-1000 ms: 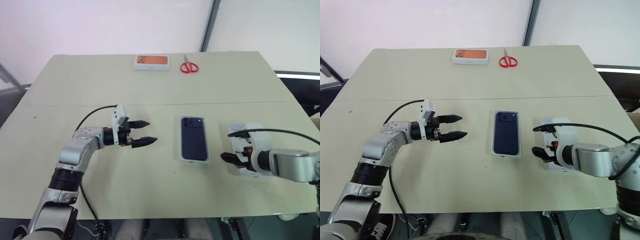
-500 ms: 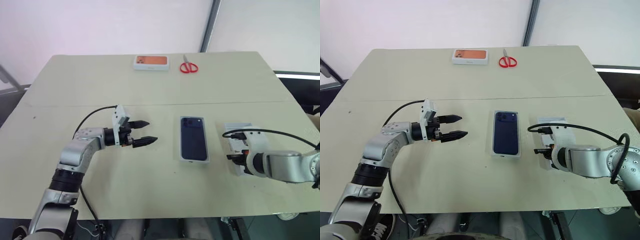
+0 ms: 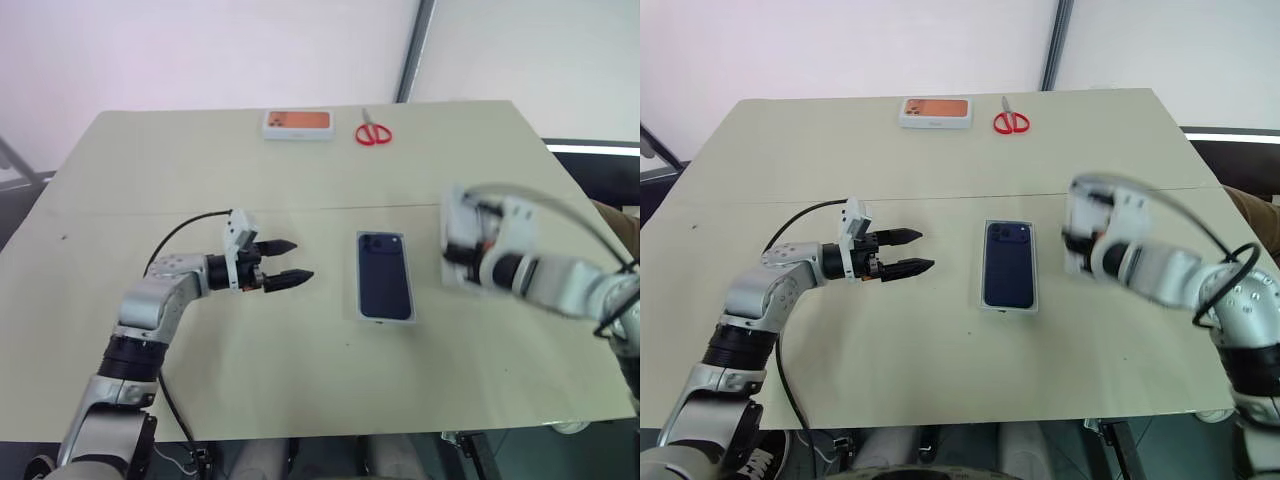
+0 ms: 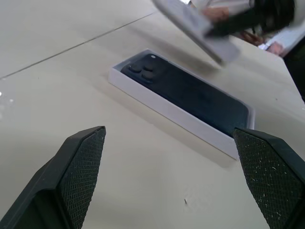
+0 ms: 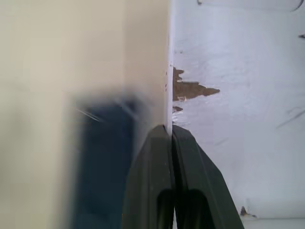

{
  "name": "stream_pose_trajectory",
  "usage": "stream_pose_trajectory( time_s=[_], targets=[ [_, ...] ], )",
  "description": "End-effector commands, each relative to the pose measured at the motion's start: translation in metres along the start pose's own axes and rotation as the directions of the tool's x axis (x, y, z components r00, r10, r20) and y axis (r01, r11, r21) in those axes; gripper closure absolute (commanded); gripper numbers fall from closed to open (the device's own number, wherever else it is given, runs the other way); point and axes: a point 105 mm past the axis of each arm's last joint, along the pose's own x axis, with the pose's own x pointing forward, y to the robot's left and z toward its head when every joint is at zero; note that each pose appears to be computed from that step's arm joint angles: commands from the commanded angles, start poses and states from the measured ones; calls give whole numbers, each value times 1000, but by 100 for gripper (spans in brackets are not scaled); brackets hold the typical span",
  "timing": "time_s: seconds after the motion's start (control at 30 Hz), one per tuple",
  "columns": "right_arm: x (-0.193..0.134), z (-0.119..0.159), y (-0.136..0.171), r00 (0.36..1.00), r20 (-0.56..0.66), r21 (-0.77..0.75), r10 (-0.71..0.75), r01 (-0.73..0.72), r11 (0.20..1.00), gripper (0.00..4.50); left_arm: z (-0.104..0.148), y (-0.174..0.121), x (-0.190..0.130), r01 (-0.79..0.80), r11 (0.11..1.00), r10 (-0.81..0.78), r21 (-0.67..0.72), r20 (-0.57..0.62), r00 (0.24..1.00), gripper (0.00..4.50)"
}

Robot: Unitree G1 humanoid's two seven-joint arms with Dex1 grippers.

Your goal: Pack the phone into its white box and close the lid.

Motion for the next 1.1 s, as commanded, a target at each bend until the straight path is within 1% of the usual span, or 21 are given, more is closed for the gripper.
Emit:
stream_pose_trajectory(
  time_s=[0.03, 0.07, 0.13, 0.2, 0.33, 0.4, 0.5, 0.6, 0.67, 0.8, 0.83, 0.87, 0.93, 0.97, 1.0, 1.1],
  targets=[
    [-2, 11, 20, 987, 70, 69, 144, -148, 987, 446, 13, 2, -4, -11, 1000, 11, 14, 38, 999, 0],
    [-2, 8, 28, 978, 65, 100, 196, -202, 974, 446, 14, 2, -4, -11, 1000, 11, 14, 39, 999, 0],
    [-1, 3, 34, 973, 56, 61, 225, -228, 972, 446, 15, 3, -5, -14, 1000, 13, 17, 42, 999, 0],
    [1, -2, 44, 954, 38, 81, 296, -298, 951, 446, 17, 4, -6, -17, 1000, 17, 12, 50, 999, 0],
    [13, -15, 55, 939, 28, 105, 342, -343, 934, 446, 24, 6, -9, -30, 1000, 29, 7, 77, 997, 0],
    [14, -23, 69, 916, 21, 134, 401, -400, 907, 446, 30, 8, -13, -45, 999, 43, 13, 94, 995, 0],
    [13, -24, 84, 880, 48, 237, 473, -470, 850, 446, 36, 11, -17, -63, 998, 61, 13, 109, 992, 0],
    [7, -36, 103, 822, 19, 260, 569, -554, 791, 446, 40, 10, -21, -70, 998, 69, 5, 124, 990, 0],
    [6, -38, 105, 809, 15, 274, 587, -568, 776, 446, 40, 11, -22, -75, 997, 74, 1, 126, 989, 0],
    [6, -51, 111, 776, 9, 365, 631, -590, 720, 446, 39, 8, -23, -73, 997, 73, -1, 123, 990, 0],
    [4, -58, 117, 746, 10, 388, 666, -617, 685, 446, 38, 7, -23, -72, 997, 71, 0, 120, 990, 0],
    [2, -68, 118, 732, -18, 400, 681, -619, 676, 446, 37, 5, -21, -67, 998, 67, -1, 117, 991, 0],
    [5, -91, 114, 716, -56, 474, 696, -594, 650, 446, 32, 2, -17, -62, 998, 60, 16, 99, 993, 0],
    [7, -99, 108, 733, -107, 454, 672, -566, 689, 446, 30, 1, -15, -58, 998, 57, 16, 96, 994, 0],
    [9, -102, 103, 747, -115, 469, 654, -539, 699, 446, 29, -1, -14, -54, 998, 52, 14, 92, 994, 0],
    [7, -107, 106, 729, -113, 494, 675, -548, 675, 446, 26, -4, -13, -48, 999, 47, 2, 94, 994, 0]
  ],
)
